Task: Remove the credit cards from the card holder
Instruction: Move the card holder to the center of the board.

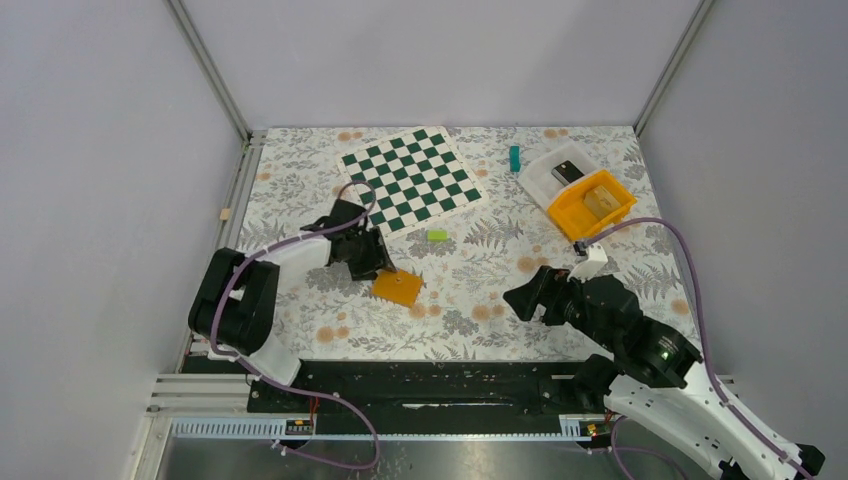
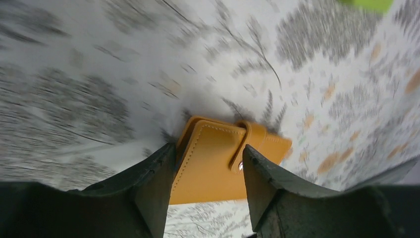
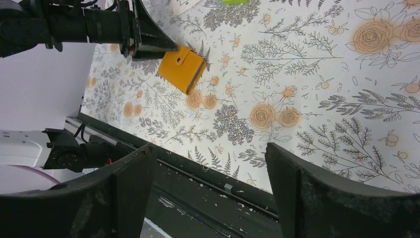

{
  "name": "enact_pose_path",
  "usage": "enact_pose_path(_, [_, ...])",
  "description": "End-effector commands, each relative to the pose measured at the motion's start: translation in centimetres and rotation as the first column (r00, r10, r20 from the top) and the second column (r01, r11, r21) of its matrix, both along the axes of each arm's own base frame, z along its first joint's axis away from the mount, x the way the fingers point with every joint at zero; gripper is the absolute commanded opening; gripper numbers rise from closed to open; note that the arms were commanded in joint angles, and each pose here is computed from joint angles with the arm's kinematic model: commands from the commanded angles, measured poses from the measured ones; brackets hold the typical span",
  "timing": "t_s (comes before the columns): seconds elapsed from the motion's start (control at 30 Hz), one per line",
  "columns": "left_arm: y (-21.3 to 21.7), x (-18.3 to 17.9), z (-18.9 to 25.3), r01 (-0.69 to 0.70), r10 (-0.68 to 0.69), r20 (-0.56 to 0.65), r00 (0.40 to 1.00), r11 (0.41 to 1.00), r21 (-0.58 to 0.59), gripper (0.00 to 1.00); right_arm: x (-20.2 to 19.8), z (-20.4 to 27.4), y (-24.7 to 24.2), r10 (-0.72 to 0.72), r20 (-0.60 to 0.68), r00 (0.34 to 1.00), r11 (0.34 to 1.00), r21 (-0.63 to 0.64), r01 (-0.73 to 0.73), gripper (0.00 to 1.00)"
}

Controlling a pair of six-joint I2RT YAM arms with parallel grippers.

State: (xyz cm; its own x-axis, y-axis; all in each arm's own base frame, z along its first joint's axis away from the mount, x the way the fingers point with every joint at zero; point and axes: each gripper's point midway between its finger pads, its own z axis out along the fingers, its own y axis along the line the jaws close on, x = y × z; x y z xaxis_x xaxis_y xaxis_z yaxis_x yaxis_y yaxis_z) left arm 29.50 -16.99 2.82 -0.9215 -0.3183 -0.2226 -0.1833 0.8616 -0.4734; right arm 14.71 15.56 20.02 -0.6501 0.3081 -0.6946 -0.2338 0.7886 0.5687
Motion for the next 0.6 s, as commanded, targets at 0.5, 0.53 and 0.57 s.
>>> enact_pose_path(0.5, [-14.9,-3.9,7.3,0.379,-0.279,0.303,0.911,0.854,-0.355,0.53,2.3,-7.5,5.7,0.172,-0.136,0.976,0.970,-0.149,-0.192,0.60])
enact_pose_path(0.53, [-14.1,-3.5,8.1,0.345,-0.238,0.313,0.919,0.872,-0.348,0.55,2.6,-8.1,6.0,0.177,-0.153,0.972,0.965,-0.170,-0.202,0.60])
enact_pose_path(0.57, [-13.2,-3.0,9.0,0.304,-0.193,0.323,0.926,0.890,-0.339,0.56,2.9,-8.4,6.3,0.184,-0.163,0.969,0.959,-0.189,-0.214,0.60])
